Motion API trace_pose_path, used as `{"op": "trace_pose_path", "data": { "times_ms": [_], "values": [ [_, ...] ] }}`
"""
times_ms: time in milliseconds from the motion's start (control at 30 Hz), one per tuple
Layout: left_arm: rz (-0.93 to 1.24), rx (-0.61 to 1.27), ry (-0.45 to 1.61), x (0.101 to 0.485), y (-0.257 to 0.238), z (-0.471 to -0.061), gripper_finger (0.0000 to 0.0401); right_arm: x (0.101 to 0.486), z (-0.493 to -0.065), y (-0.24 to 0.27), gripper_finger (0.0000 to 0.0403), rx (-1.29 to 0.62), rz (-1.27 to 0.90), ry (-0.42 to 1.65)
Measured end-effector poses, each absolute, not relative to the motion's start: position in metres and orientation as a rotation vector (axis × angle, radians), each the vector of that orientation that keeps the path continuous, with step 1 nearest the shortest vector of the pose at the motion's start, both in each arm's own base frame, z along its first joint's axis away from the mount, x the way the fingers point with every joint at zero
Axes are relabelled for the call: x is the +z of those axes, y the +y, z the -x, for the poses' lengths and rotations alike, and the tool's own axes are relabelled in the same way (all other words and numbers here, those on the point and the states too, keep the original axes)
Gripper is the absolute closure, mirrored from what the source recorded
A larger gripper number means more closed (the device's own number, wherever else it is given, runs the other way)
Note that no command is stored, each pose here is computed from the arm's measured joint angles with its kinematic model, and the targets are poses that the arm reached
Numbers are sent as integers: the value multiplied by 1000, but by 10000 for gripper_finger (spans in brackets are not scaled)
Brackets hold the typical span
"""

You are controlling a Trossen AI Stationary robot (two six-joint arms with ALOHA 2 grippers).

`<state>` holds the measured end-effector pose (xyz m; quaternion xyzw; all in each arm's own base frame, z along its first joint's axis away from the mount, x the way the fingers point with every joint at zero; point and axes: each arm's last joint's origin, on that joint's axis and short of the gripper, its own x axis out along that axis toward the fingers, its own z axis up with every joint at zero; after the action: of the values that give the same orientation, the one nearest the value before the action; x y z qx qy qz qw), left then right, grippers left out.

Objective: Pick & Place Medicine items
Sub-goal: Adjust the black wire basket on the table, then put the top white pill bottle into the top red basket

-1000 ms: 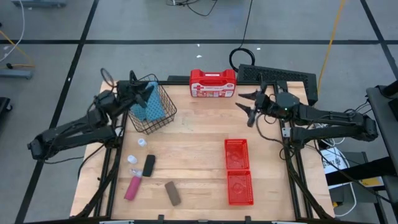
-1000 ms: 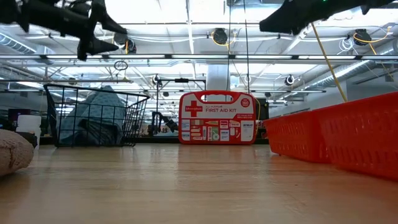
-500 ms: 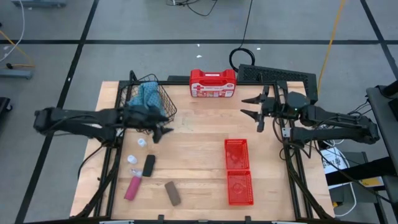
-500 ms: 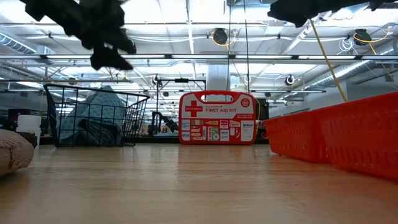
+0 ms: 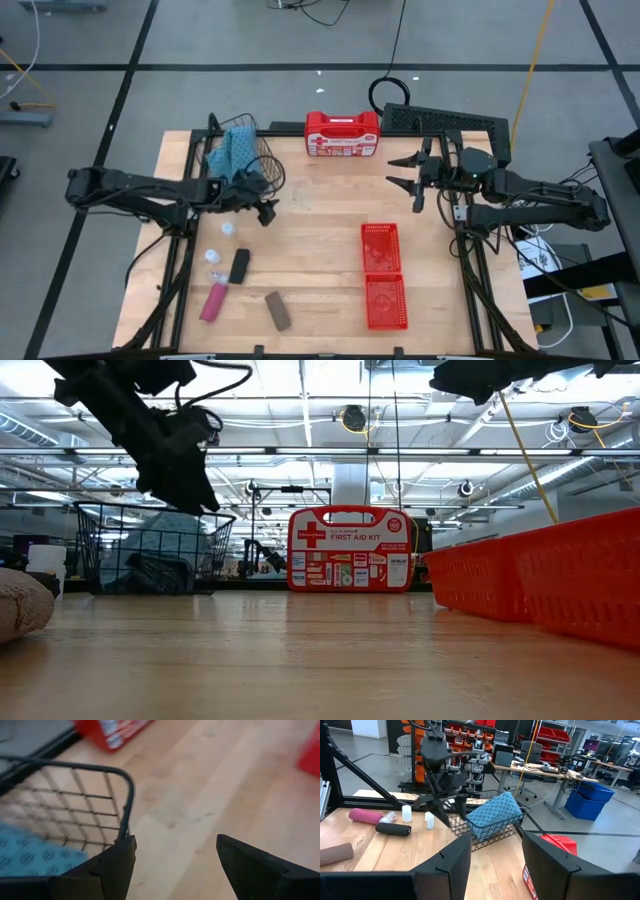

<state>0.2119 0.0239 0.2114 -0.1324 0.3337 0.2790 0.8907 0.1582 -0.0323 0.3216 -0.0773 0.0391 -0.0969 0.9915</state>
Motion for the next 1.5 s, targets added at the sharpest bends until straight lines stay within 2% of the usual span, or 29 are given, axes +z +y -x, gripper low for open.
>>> {"op": "trace_pose_path", "data": {
  "times_ms": [533,900,1167,1333,1500],
  "values": [
    [218,606,579,221,42,-218,116,321,-158,-32,237,-194,150,81],
    [196,586,611,219,41,-217,116,320,-158,-32,237,-194,138,93],
    [228,499,616,219,39,-218,116,320,-158,-32,237,-193,138,92],
    [235,473,562,233,36,-214,116,320,-158,-32,237,-194,139,92],
    [234,393,600,258,16,-203,116,320,-158,-32,237,-193,150,91]
  ]
}}
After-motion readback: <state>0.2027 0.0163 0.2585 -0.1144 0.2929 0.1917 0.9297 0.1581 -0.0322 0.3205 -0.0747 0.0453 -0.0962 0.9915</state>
